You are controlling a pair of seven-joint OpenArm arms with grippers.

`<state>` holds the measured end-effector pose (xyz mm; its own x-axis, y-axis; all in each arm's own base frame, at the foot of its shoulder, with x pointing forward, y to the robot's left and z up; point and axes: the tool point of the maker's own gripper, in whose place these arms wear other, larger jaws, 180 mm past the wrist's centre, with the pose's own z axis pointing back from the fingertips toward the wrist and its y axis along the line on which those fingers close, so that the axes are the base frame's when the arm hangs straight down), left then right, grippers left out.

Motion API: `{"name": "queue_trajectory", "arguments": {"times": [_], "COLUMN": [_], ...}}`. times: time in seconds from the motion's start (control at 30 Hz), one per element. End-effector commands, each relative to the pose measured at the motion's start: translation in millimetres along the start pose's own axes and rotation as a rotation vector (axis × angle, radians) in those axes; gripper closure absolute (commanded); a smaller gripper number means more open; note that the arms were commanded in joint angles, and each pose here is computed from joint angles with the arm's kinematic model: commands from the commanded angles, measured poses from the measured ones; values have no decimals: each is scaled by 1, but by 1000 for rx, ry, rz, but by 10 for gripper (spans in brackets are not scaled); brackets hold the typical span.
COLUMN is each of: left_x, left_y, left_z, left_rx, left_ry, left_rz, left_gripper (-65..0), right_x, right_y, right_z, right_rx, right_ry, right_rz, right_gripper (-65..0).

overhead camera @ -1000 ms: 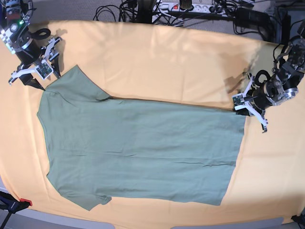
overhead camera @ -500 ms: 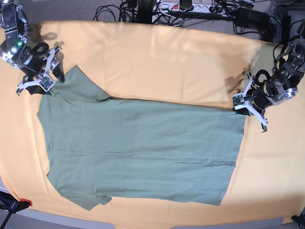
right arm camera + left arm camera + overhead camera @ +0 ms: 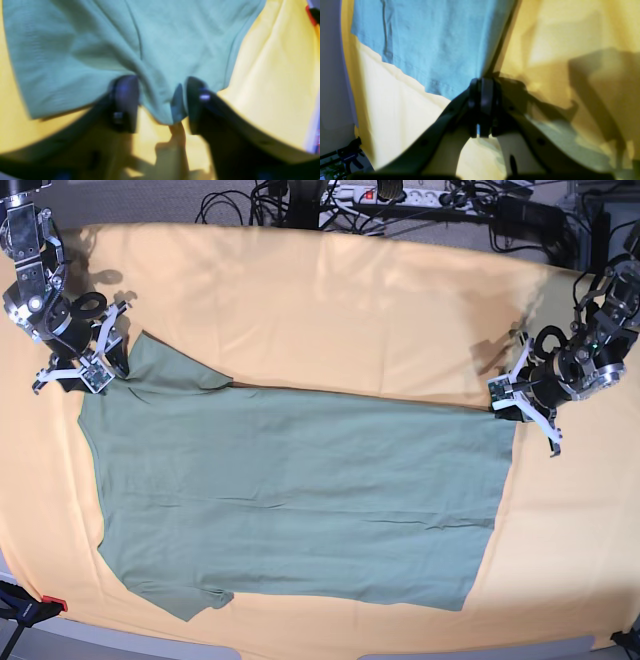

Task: Fold the T-shirt properly
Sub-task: 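Lift the grasped side edge with both grippers, pulling it taut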

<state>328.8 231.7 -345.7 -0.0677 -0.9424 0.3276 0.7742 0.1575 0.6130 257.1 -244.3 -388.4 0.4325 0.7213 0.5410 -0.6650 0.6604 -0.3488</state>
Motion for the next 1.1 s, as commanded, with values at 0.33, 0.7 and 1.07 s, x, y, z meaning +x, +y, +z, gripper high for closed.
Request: {"name": "queue_trajectory", "arguments": {"times": [0.33,0.7,1.07], "left_x": [-1,27,46], "left_y": [30,-4,-12], "left_z": [13,43,82], "left_rx": [60,-195,-308], "left_ry": [-8,-99,-154], "left_rz": [3,-25,-48], "left_gripper": [0,0,0], "right_x": [21,18,-8], "right_y": [-28,-17,-13], "right_z": [15,64,99], "right_rx": [-63,-15,-35], "right_ry": [-61,7,159], "right_rz": [26,173,199], "right_gripper": [0,0,0]}}
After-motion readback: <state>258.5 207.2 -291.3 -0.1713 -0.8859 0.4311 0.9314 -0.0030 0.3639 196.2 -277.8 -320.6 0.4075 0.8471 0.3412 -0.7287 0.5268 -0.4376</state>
